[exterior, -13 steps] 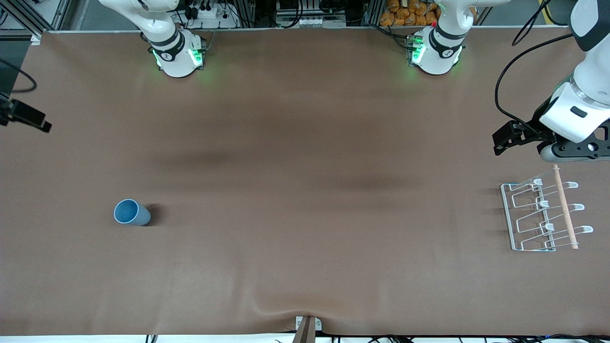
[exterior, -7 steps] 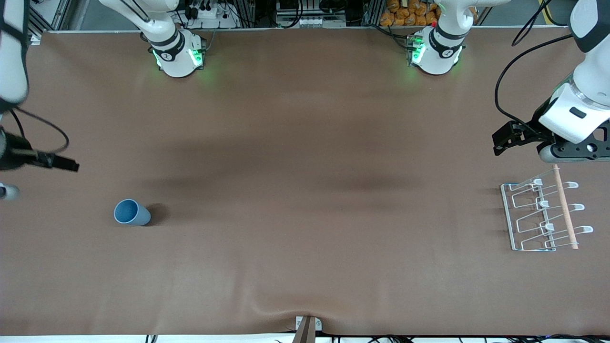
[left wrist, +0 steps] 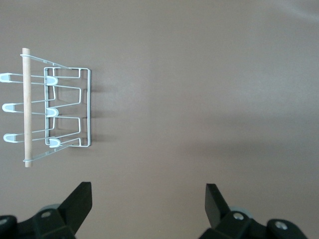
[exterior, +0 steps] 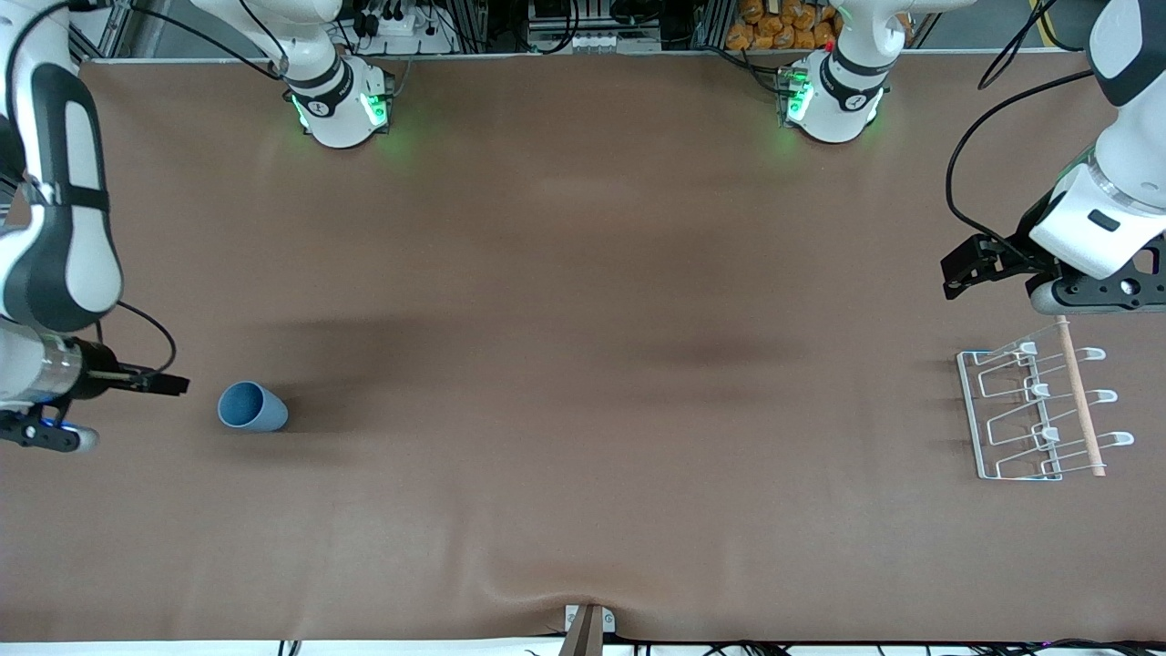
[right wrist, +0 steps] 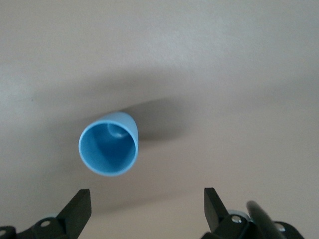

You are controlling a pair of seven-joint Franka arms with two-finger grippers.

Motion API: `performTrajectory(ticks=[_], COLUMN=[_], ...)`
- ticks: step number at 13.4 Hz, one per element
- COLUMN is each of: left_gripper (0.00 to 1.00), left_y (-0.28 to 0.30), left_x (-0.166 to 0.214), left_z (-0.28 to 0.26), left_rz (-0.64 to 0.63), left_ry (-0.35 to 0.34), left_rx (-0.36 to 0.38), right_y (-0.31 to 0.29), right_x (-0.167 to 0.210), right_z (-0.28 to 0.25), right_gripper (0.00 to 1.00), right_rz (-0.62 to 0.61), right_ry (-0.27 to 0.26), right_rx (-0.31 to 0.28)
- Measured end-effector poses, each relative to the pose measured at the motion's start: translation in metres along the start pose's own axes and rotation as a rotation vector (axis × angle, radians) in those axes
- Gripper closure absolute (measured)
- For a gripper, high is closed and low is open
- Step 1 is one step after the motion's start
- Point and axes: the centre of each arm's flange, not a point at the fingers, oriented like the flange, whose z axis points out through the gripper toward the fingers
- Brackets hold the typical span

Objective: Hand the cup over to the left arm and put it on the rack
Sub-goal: 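Move the right gripper down to the blue cup and close on it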

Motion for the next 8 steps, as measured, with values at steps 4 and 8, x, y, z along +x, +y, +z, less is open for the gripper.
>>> performTrajectory(ticks=[4, 8], left_gripper=[0.0, 0.0], left_y=[0.002, 0.006], left_x=[0.002, 0.005], left_z=[0.007, 0.018], left_rz=[0.003, -0.003], left_ry=[-0.013, -0.035], left_rx=[-0.003, -0.039], right_y=[-0.004, -0.006], right_x=[0.016, 0.018], right_z=[0.041, 0.076], right_gripper=[0.0, 0.0], right_rz=[0.019, 0.047], right_ry=[0.003, -0.052], right_rx=[0.016, 0.05])
